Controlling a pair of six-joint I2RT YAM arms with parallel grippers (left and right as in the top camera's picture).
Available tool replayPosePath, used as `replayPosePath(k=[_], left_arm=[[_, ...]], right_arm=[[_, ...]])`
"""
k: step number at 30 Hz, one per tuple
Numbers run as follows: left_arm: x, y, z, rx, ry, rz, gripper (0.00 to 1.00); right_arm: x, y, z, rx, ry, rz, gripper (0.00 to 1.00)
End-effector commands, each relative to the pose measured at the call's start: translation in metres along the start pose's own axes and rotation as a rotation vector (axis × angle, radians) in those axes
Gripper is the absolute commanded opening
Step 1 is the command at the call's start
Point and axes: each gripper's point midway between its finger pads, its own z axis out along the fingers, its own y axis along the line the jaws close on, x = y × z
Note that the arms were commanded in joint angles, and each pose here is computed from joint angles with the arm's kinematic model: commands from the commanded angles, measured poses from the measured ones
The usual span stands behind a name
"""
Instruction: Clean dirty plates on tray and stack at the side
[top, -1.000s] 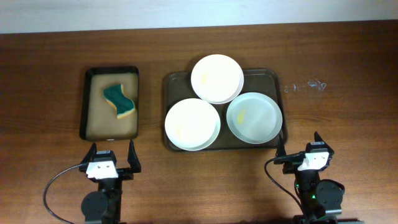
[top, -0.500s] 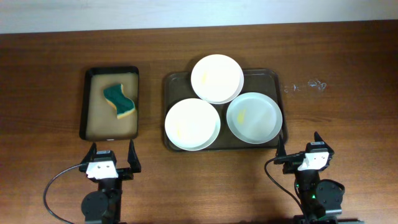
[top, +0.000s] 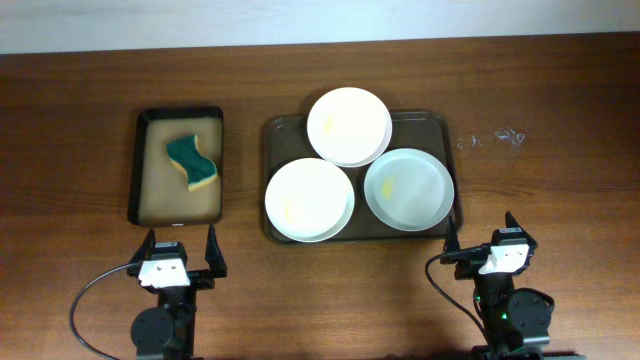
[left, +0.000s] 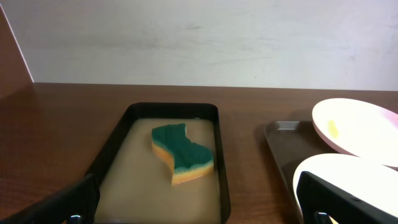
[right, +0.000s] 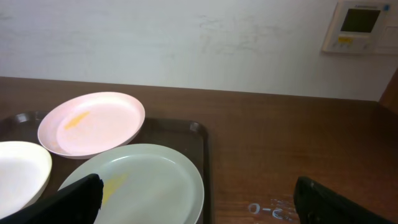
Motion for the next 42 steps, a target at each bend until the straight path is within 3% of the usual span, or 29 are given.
replayPosePath(k=[1,8,9,11,12,13,15,17,19,20,23,24,26,30,33,35,38,42], left_arm=[[0.001,0.002,0.000,-0.013,0.002,-0.006,0.99],[-0.005,-0.005,0.000,0.028,-0.021,-0.042,0.99],[-0.013,-0.033,-0.004,0.194,-0.042,-0.141,0.99],[-0.026,-0.107,-0.038,0.677,0.012,-0.330,0.99],[-0.034,-0.114,-0.045,0.733,-0.007,-0.338,0.99],[-0.050,-0.114,-0.049,0.752,-0.079,-0.316,0.99],[-0.119,-0.113,-0.079,0.808,-0.403,-0.231,1.00],[-0.164,-0.101,-0.089,0.728,-0.518,-0.205,0.99],[-0.179,-0.096,-0.068,0.604,-0.368,-0.064,0.99],[-0.174,-0.082,-0.037,0.471,-0.115,0.009,0.99],[-0.163,-0.066,0.008,0.381,0.310,0.146,0.99],[-0.160,-0.066,0.027,0.390,0.453,0.166,0.99],[-0.155,-0.051,0.067,0.262,0.620,0.030,0.99],[-0.128,-0.039,0.137,0.184,0.776,-0.095,0.99],[-0.065,-0.027,0.175,0.127,0.928,-0.088,0.99],[-0.035,-0.009,0.186,0.014,0.996,-0.129,0.99],[0.017,0.022,0.194,-0.211,1.105,-0.347,0.99],[0.062,0.024,0.209,-0.247,1.166,-0.394,0.99]], right_arm=[[0.003,0.000,0.000,0.003,0.005,0.000,0.98],[0.003,0.000,0.000,0.003,0.005,0.000,0.98],[0.003,0.000,0.000,0.003,0.005,0.000,0.98],[0.003,0.000,0.000,0.003,0.005,0.000,0.98],[0.003,0.000,0.000,0.003,0.005,0.000,0.98],[0.003,0.000,0.000,0.003,0.005,0.000,0.98],[0.003,0.000,0.000,0.003,0.005,0.000,0.98],[0.003,0.000,0.000,0.003,0.005,0.000,0.99],[0.003,0.000,0.000,0.003,0.005,0.000,0.98],[0.003,0.000,0.000,0.003,0.005,0.000,0.98],[0.003,0.000,0.000,0.003,0.005,0.000,0.99],[0.003,0.000,0.000,0.003,0.005,0.000,0.98],[0.003,0.000,0.000,0.003,0.005,0.000,0.98],[0.003,0.000,0.000,0.003,0.005,0.000,0.98],[0.003,0.000,0.000,0.004,0.006,0.000,0.98],[0.003,0.000,0.000,0.003,0.005,0.000,0.98],[0.003,0.000,0.000,0.003,0.005,0.000,0.98],[0.003,0.000,0.000,0.003,0.005,0.000,0.98]])
